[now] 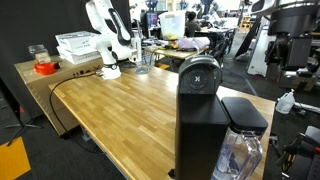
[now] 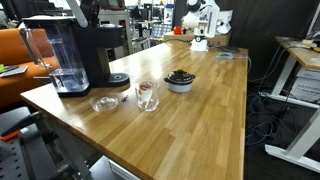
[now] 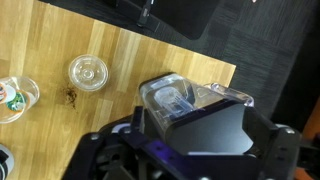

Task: Close the coffee maker

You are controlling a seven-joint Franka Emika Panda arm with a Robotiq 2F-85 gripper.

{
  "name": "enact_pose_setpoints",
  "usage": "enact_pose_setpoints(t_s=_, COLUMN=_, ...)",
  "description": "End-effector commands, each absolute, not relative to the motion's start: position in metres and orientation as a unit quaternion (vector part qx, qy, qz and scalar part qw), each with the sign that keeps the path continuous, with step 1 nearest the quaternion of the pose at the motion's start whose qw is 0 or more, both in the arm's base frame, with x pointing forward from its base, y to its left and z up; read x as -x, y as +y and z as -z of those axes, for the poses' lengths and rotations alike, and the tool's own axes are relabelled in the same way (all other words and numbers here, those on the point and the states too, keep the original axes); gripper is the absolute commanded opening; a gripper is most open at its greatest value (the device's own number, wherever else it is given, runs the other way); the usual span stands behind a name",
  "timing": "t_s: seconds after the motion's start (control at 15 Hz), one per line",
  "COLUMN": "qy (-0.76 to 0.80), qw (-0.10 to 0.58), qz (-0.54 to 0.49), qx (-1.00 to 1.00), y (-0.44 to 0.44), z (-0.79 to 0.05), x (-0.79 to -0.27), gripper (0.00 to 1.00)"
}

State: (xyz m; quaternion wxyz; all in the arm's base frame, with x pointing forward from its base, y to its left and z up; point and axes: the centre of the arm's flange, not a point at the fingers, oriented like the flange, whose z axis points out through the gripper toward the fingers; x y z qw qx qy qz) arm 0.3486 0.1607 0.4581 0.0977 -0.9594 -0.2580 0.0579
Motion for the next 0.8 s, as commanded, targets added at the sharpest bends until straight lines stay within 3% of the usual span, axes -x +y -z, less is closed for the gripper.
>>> enact_pose_setpoints(t_s=0.0, qy=-0.259, qw=0.098, qz=-0.059, qx=0.959, y=0.1611, z=-0.4577, x=-0.3496, gripper=1.00)
enact_pose_setpoints(t_s=0.6, qy=-0.261, qw=0.098, qz=-0.061, qx=0.958, y=0.1614, z=-0.4580, x=-0.3504, gripper=1.00)
enact_pose_setpoints(t_s=0.73, qy=-0.266, qw=0.128, qz=-0.060, qx=0.954, y=0.1595, z=-0.4551, x=-0.3572, gripper=1.00)
